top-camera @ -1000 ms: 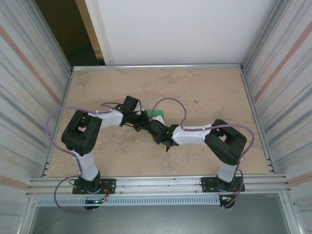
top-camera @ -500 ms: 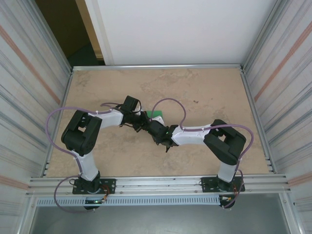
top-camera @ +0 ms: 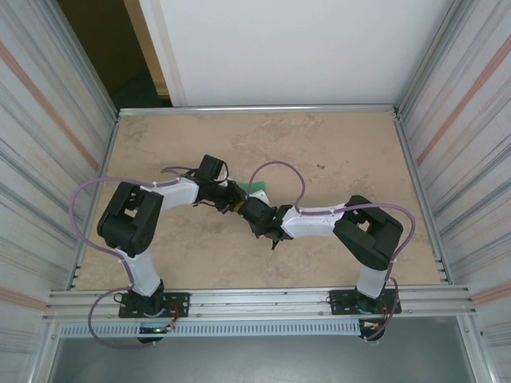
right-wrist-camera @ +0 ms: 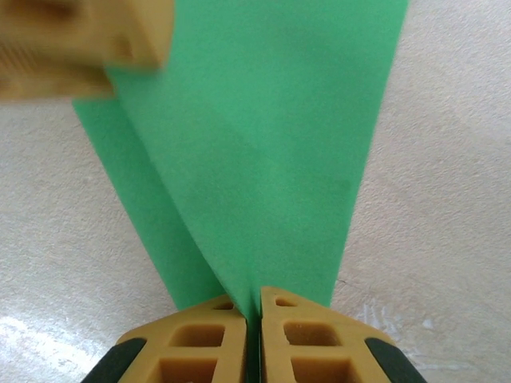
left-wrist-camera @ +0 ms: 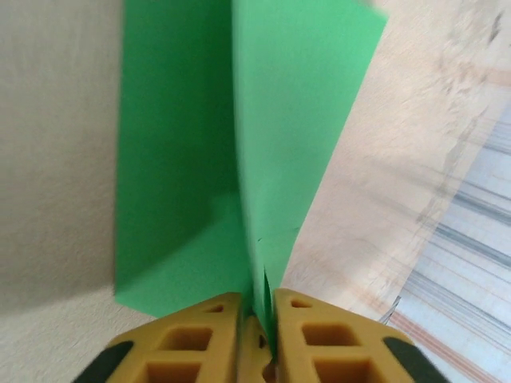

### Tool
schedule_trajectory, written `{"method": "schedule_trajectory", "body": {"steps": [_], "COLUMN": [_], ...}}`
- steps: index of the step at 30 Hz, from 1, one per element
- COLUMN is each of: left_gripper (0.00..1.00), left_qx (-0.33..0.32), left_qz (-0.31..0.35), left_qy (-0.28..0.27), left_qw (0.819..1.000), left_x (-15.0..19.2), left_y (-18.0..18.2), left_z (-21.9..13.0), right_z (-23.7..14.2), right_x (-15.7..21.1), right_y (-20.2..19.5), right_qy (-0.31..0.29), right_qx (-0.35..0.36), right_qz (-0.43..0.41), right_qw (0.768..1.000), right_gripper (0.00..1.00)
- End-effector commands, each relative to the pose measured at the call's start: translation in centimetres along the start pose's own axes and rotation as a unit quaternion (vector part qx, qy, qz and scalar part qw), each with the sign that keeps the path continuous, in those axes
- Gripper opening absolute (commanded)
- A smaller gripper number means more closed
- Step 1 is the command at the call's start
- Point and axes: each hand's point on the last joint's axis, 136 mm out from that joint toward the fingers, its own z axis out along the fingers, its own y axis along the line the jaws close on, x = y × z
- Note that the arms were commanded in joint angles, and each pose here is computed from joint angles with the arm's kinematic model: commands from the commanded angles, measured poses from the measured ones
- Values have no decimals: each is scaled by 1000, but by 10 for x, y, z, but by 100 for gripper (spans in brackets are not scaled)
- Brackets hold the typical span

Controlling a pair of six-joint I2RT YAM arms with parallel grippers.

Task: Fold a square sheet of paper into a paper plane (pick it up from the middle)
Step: Fourth fold the wing at the center of the table.

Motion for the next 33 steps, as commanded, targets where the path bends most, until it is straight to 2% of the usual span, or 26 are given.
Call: {"method": "schedule_trajectory", "body": {"steps": [1, 6, 11, 21, 33], "left_gripper": [23, 34, 36, 36, 35], "left_qx": [17, 28, 41, 95, 126], "left_qz": [9, -6, -11, -7, 64], "left_qy": [-43, -87, -105, -92, -58], "left_qw": [999, 996, 994, 991, 988], "left_x": [-17, -31, -28, -9, 23], "left_y": [-12, 1, 11, 17, -4], "left_z": [-31, -58, -65, -49, -16], "right_z": [3, 3, 1, -8, -11], "right_x": [9, 11, 10, 4, -6], "right_y": [-1, 1, 4, 11, 8], "right_qy": [6, 2, 6, 16, 38], "right_qx": [-18, -59, -100, -214, -306], "right_qz": [1, 28, 48, 100, 158], "right_qw": [1000, 998, 994, 971, 938], "right_gripper": [9, 7, 6, 6, 7]}}
